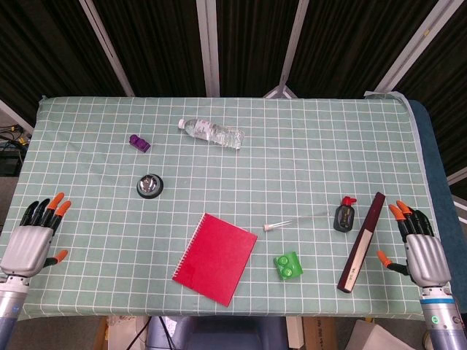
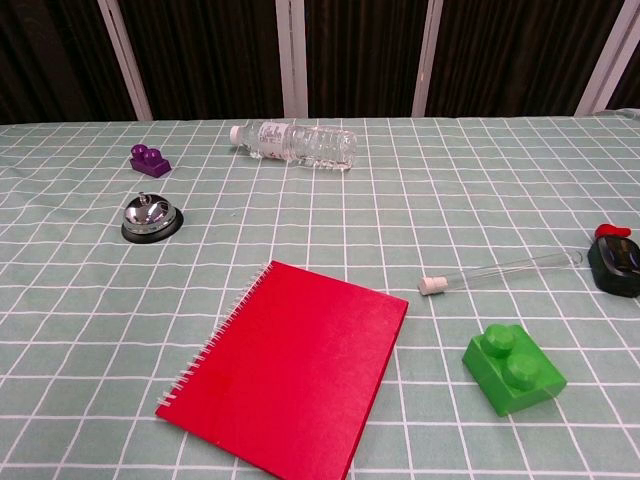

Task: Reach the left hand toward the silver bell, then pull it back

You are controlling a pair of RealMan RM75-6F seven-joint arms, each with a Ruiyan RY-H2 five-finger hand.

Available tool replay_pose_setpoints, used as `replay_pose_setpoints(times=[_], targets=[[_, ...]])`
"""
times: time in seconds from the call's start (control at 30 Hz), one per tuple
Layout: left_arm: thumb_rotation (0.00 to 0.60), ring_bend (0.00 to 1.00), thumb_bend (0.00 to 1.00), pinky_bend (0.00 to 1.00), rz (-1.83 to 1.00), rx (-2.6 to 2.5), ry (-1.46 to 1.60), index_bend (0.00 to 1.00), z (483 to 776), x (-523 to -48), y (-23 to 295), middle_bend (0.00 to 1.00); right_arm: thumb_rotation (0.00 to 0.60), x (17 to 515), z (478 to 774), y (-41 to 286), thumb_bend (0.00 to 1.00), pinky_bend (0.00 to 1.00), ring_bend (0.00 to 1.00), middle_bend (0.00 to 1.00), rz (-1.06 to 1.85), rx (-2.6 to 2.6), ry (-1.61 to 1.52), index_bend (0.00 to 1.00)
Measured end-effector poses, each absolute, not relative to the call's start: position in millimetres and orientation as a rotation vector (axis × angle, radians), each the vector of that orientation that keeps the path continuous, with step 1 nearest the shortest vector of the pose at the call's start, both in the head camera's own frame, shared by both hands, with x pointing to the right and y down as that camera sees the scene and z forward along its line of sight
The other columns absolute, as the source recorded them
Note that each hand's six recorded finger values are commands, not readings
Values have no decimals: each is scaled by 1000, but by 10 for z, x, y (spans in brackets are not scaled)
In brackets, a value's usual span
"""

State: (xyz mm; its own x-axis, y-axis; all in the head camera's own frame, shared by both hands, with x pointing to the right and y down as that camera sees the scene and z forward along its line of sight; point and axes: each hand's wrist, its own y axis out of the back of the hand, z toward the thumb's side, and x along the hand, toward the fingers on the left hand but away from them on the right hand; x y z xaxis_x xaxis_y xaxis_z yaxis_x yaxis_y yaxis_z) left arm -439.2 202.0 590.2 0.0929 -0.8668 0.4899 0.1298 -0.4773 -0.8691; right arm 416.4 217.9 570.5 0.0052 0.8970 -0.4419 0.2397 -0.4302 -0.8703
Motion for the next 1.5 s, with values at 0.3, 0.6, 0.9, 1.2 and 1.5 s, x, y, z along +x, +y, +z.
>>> replay_pose_setpoints(times=[0.3,0.6,0.9,1.2,1.5], targets=[[600,0,55,0,-1477,-1612,655,0,6114,-4055,1541,0,600,4148,5727,2175,292,0,0,0,1459,-1727,-1169,0],[600,0,62,0,-1500,-1638,573,0,6547,-3729,1253,0,600,4149,5741,2172,292,0,0,0,1465,-1742,-1172,0],[600,0,212,0,-1504,-1670,511,0,6903,-3379,1190,0,600,4153,5739,2171,293,0,0,0,1466,-1750,-1178,0],[600,0,728,0,-1500,-1673,517,0,6994,-3217,1068,0,600,4152,5740,2170,293,0,0,0,1463,-1760,-1184,0],[600,0,905,0,-1535,-1675,489,0,7155,-3182,1068,0,600,4146,5744,2165,292,0,0,0,1459,-1774,-1194,0]])
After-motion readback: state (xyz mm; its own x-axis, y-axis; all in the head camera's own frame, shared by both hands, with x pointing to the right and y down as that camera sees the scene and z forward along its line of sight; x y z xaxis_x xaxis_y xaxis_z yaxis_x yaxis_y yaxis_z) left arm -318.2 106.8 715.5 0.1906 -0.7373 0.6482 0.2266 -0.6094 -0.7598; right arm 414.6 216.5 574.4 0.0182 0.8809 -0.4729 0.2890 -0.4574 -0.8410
